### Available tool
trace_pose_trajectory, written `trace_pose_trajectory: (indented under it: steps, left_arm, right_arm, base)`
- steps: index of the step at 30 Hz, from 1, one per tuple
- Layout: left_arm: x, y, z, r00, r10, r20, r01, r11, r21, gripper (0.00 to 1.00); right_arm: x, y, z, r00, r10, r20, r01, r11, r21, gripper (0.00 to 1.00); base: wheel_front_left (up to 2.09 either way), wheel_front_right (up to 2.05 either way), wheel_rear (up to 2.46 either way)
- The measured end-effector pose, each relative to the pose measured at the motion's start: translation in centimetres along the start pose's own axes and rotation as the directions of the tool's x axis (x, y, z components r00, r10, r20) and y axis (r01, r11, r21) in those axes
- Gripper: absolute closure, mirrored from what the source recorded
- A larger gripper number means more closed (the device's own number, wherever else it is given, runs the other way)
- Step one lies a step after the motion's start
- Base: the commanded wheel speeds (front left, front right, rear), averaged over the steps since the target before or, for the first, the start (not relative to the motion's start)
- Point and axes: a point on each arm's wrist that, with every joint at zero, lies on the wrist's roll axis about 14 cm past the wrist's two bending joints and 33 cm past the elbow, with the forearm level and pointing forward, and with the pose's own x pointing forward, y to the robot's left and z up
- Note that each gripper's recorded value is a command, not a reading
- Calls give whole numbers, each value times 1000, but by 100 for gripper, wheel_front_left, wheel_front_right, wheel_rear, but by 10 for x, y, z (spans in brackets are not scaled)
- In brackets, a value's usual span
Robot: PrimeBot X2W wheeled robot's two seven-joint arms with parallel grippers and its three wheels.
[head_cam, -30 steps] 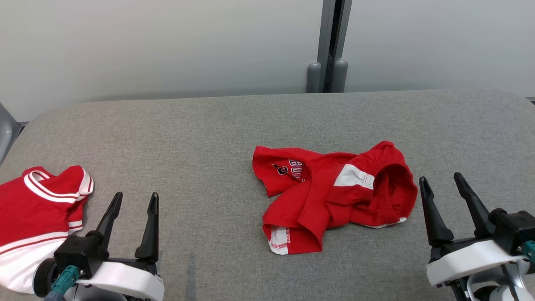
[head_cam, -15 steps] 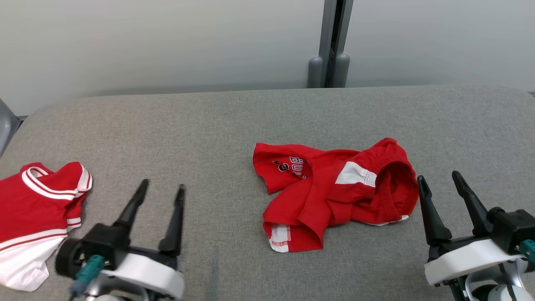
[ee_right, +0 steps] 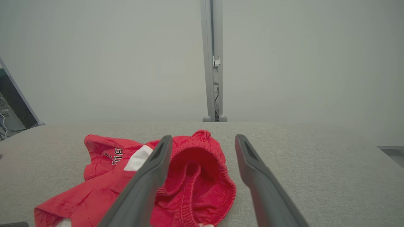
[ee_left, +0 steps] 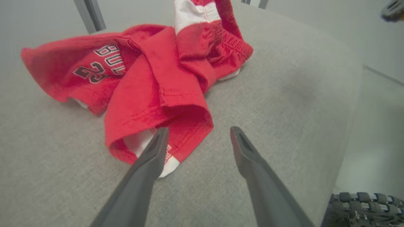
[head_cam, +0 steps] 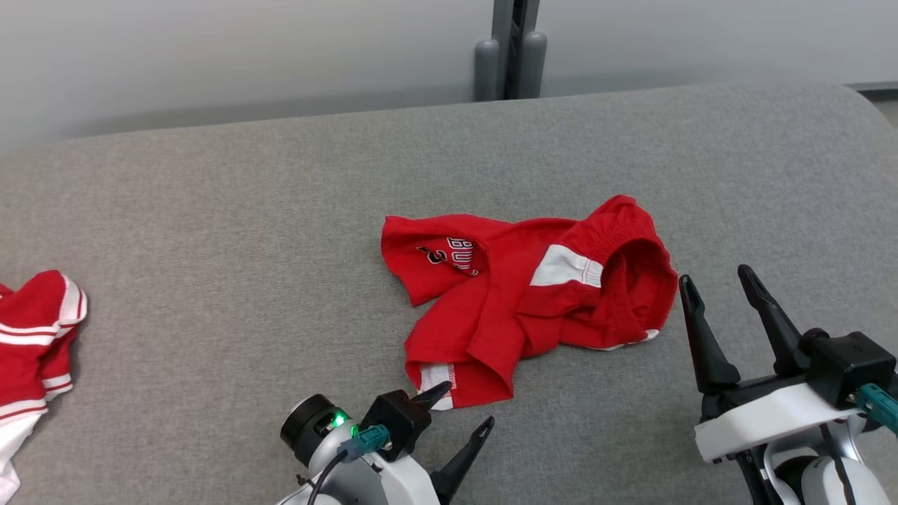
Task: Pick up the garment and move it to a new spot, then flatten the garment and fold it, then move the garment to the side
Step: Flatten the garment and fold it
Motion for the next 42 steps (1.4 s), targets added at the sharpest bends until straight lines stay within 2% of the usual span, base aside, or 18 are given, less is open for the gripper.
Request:
trace_pose_trajectory:
  steps: [7, 13, 14, 15, 16, 22, 27, 33, 39, 42]
  left_arm:
    - [23, 7, -49, 977, -53, -208, 59, 998, 23, 0]
    - [37, 23, -64, 961, -37, -274, 63, 994, 85, 0]
    - [37, 24, -65, 960, -39, -278, 65, 994, 86, 51]
    - [38, 25, -65, 959, -38, -279, 65, 994, 89, 83]
    - [39, 26, -64, 959, -38, -279, 67, 993, 93, 100]
    - [35, 22, -47, 973, -57, -225, 81, 992, 100, 100]
    - [23, 12, 12, 994, -80, -69, 89, 986, 137, 100]
    - [-3, -1, 81, 988, -87, 127, 70, 989, 128, 100]
    - [-35, 10, 144, 948, -12, 318, -27, 993, 118, 100]
    - [-45, 29, 145, 944, 69, 323, -97, 993, 73, 100]
  right_arm:
    - [-1, -18, -12, 998, -54, -26, 54, 999, 2, 0]
    - [-3, -31, -19, 995, -90, -39, 90, 996, 0, 0]
    - [-3, -32, -19, 995, -92, -39, 93, 996, 0, 0]
    - [-3, -32, -19, 995, -95, -39, 95, 995, 0, 0]
    - [-3, -33, -19, 995, -96, -38, 96, 995, 0, 0]
    - [-1, -31, -15, 996, -92, -20, 93, 996, 5, 0]
    - [2, -25, -7, 997, -74, 5, 74, 997, 11, 0]
    - [0, -17, -2, 998, -52, 20, 51, 998, 23, 0]
    - [-2, -13, 5, 998, -42, 38, 41, 999, 28, 0]
    - [-3, -13, 5, 998, -45, 35, 44, 999, 28, 0]
  base:
    - [0, 0, 0]
    - [0, 0, 0]
    - [0, 0, 0]
    - [0, 0, 0]
    - [0, 0, 0]
    - [0, 0, 0]
    - [0, 0, 0]
    - [0, 0, 0]
    - [0, 0, 0]
    - [0, 0, 0]
